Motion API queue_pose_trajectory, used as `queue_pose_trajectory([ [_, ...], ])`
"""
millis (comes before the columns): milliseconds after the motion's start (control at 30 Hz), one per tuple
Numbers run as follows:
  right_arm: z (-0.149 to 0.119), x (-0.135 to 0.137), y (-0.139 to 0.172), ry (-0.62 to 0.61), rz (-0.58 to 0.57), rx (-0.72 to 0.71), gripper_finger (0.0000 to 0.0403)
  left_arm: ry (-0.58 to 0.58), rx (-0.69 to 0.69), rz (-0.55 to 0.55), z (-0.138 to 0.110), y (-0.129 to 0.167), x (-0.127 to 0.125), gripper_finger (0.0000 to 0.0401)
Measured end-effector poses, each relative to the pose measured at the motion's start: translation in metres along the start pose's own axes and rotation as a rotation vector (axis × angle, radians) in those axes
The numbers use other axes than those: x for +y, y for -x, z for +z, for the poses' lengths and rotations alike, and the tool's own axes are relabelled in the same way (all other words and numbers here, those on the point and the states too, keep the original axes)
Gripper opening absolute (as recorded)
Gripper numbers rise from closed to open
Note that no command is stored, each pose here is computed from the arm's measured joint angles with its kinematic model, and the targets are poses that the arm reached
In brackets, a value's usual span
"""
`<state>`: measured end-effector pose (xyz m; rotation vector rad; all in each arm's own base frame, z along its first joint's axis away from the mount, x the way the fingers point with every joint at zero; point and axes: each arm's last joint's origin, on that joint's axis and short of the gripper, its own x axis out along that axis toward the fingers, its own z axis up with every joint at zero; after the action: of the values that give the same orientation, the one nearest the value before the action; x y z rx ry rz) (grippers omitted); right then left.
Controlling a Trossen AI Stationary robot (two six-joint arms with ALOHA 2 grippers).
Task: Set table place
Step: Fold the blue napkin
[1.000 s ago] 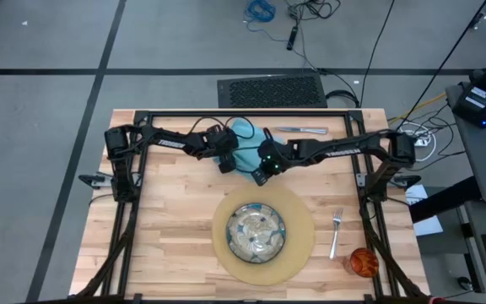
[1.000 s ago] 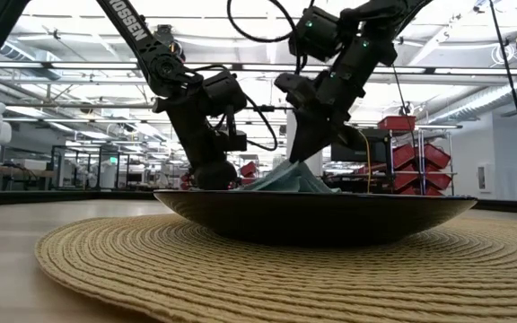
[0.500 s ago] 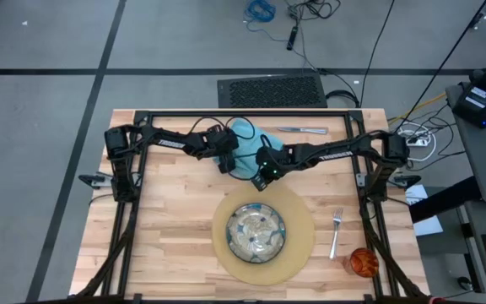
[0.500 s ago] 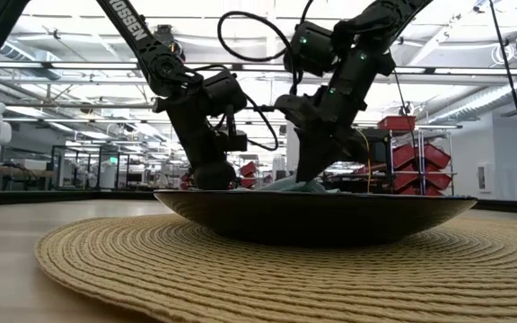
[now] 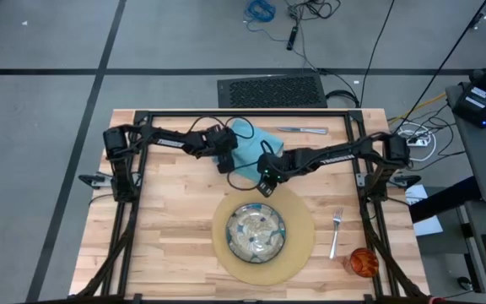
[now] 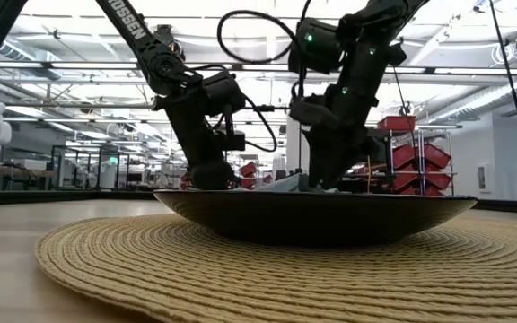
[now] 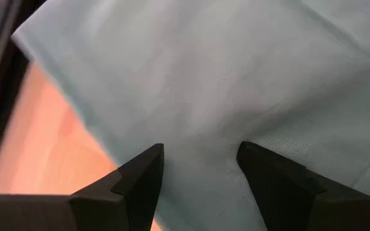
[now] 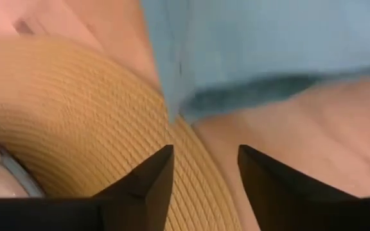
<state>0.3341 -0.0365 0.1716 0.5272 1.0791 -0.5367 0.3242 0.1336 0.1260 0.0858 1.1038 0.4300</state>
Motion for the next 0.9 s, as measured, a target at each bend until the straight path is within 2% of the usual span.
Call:
queue_pose_trajectory([
  [133,0.005,0.001,0.011,-0.01,-0.024,-0.09,0.0193,0.003,0.019,-0.074,0.004,0.015,-0.003,0.0203],
  [267,0.007,-0.007,0.015,-0.06,-0.11,-0.127,0.0208,0.03,-0.053,-0.144,0.018,0.042,-0.002,0.0203],
  [367,0.004,-0.014,0.013,-0.085,-0.173,-0.124,0.0214,0.047,-0.088,-0.124,0.025,0.061,-0.002,0.0203],
  [467,-0.006,-0.024,0.005,-0.124,-0.185,-0.105,0.0215,0.053,-0.133,-0.079,0.032,0.075,0.002,0.0203],
  [600,-0.022,-0.037,-0.004,-0.234,-0.1,-0.164,0.0215,0.063,-0.187,-0.044,0.041,0.076,0.016,0.0203],
  [800,-0.033,-0.05,0.008,-0.353,0.119,-0.346,0.0215,0.076,-0.162,-0.082,0.039,0.043,0.025,0.0203],
  [900,-0.035,-0.058,0.015,-0.379,0.163,-0.389,0.0215,0.074,-0.147,-0.092,0.038,0.026,0.022,0.0203],
])
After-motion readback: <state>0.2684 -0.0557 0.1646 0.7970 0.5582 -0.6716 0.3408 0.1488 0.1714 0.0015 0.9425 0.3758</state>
